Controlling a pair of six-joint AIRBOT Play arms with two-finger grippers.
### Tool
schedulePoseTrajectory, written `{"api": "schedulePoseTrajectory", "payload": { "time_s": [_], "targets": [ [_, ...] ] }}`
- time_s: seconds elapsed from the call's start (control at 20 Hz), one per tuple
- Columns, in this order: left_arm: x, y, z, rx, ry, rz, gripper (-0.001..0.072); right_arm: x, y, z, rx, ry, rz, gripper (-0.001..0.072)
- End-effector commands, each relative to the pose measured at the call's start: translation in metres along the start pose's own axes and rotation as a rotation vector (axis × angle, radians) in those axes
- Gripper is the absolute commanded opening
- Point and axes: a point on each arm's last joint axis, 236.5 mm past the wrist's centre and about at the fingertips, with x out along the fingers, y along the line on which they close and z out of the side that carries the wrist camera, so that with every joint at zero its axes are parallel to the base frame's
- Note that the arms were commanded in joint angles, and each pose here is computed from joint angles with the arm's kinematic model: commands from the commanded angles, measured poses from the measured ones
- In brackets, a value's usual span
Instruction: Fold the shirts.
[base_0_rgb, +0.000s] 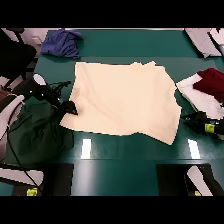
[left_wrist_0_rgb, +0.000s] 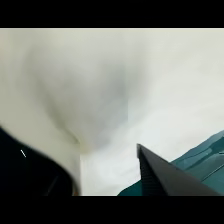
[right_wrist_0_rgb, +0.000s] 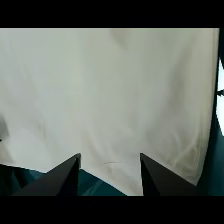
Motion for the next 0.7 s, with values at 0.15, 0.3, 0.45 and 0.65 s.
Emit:
{"api": "schedulePoseTrajectory", "payload": {
  "time_s": [0.15,0.3,0.45,0.65],
  "targets": [
    [-0.013,0.018,-0.064,0.012,0.268,0.174,0.0492,-0.001,0.0,0.003,-0.002,-0.015,-0.006,0.0442],
    [-0.035,0.021,-0.063,0.041,0.218,0.245,0.0492,-0.001,-0.002,0.006,-0.002,-0.026,-0.012,0.0442],
    [-0.044,0.019,-0.056,0.049,0.153,0.27,0.0492,0.002,-0.01,0.004,0.009,-0.007,-0.032,0.0442],
    [-0.028,0.021,-0.047,0.046,0.096,0.253,0.0493,0.005,-0.013,0.001,0.032,0.024,-0.023,0.0442]
  ]
}}
